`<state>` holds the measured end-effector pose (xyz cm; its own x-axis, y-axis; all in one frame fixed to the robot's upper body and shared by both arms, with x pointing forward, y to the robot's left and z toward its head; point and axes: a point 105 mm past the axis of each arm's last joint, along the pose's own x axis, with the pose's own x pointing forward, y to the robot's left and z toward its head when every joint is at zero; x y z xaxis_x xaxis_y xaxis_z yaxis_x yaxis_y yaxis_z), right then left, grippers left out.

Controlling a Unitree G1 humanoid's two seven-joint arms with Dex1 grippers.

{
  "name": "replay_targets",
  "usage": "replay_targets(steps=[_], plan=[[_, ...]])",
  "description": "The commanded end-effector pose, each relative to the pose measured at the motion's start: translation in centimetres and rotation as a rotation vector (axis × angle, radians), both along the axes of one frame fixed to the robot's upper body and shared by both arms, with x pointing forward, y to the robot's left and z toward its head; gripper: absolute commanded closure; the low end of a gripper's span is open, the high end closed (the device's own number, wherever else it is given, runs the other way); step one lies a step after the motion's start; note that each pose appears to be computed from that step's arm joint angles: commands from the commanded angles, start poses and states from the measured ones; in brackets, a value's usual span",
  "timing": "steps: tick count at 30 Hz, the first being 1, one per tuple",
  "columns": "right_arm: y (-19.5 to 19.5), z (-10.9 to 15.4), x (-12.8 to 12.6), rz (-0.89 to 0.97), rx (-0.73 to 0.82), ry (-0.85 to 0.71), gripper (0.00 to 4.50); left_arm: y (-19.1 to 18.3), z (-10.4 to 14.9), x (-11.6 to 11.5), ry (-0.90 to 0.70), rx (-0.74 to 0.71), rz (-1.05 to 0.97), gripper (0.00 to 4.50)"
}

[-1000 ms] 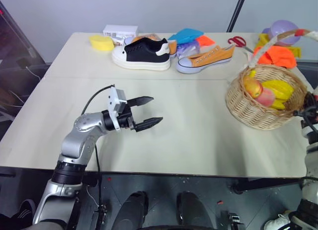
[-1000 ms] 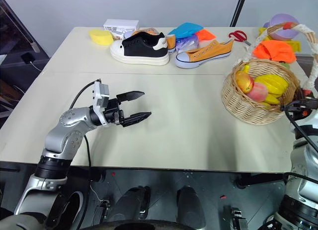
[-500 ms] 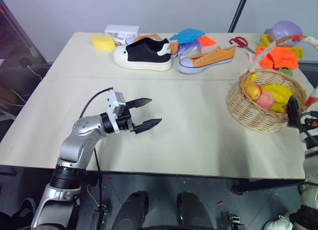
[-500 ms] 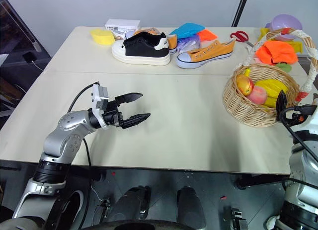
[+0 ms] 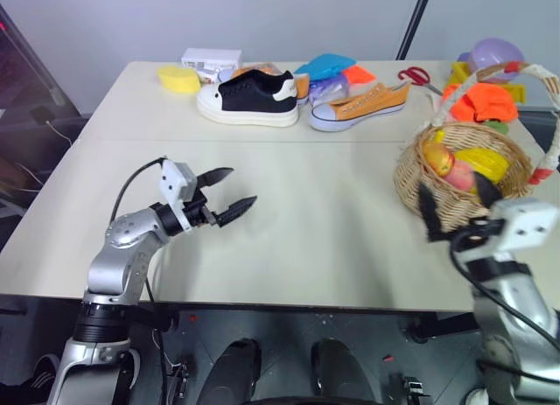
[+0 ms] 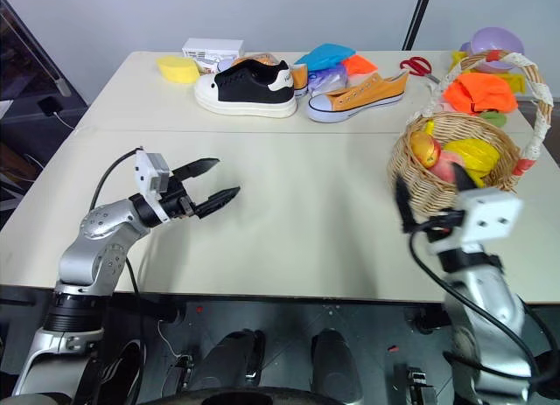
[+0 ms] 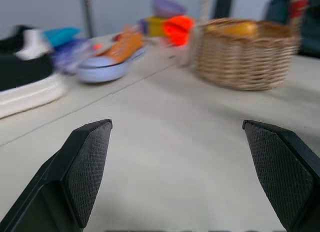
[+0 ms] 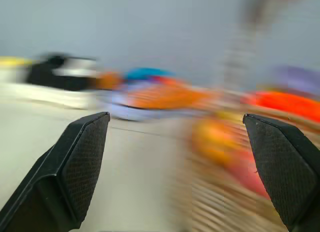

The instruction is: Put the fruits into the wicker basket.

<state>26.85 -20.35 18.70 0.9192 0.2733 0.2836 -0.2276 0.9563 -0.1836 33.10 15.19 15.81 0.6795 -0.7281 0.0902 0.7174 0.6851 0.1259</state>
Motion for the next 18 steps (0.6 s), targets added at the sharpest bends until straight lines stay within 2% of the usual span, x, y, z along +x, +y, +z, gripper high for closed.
replay_targets(steps=[1, 6, 11, 18], plan=[[3.9, -0.9, 1.3, 0.266, -0.082, 0.054, 0.05, 4.7, 0.9, 1.5, -0.051, -0.021, 0.291, 0.00], [6.8, -2.1, 2.8, 0.483, -0.153, 0.105, 0.05, 9.6, 0.8, 1.6, -0.080, -0.057, 0.566, 0.00], [8.0, -2.4, 4.0, 0.591, -0.200, 0.116, 0.05, 14.5, 0.0, -0.1, -0.081, -0.089, 0.816, 0.00], [8.6, -3.4, 4.7, 0.629, -0.255, 0.129, 0.05, 14.4, -0.5, -1.4, -0.090, -0.104, 0.819, 0.00]])
